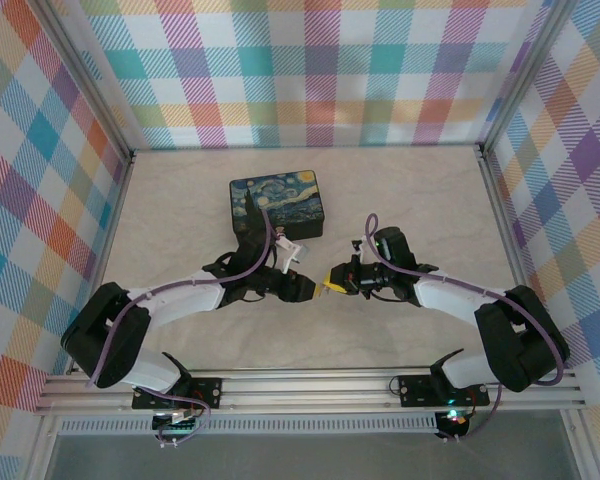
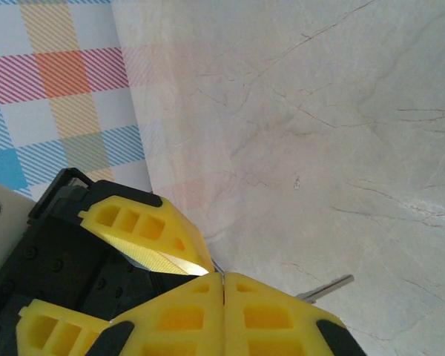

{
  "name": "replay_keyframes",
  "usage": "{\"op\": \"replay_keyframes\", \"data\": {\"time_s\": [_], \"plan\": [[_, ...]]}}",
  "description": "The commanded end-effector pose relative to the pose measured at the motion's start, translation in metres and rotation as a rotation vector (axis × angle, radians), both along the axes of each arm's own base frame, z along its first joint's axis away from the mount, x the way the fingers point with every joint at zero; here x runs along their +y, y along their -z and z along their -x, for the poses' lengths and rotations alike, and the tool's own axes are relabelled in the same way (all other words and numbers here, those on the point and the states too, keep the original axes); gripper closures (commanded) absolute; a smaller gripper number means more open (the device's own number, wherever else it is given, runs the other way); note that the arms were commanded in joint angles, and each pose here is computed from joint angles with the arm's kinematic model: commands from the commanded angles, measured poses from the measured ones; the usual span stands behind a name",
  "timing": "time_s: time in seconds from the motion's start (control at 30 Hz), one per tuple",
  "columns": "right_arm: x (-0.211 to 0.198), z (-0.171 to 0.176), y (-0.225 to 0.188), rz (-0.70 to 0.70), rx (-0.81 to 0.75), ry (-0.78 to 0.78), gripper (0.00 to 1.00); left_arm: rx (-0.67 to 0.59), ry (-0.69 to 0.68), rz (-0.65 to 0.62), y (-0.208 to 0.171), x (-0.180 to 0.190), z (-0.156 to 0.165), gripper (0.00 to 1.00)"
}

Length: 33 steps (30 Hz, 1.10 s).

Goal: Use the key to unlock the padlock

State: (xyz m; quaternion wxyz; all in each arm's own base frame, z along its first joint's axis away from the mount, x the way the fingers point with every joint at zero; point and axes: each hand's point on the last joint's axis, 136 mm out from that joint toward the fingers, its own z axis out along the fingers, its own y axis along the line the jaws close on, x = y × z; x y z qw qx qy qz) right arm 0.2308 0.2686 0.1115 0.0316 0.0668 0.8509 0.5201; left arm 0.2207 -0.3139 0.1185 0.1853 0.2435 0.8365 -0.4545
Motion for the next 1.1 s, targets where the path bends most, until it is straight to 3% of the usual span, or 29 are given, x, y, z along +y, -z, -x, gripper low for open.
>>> {"op": "replay_keyframes", "data": {"time_s": [0.0, 0.7, 1.07], "plan": [[0.004, -0.012, -0.015, -0.032, -0.044, 0.016, 0.98, 0.019, 0.029, 0.038, -0.001, -0.004, 0.003, 0.63], [0.009, -0.015, -0.028, -0.075, -0.096, -0.007, 0.97, 0.007, 0.057, 0.037, -0.005, -0.003, 0.007, 0.60], [0.008, -0.014, -0.025, -0.058, -0.111, -0.024, 0.97, -0.008, 0.061, 0.028, -0.008, 0.002, 0.009, 0.65]]}}
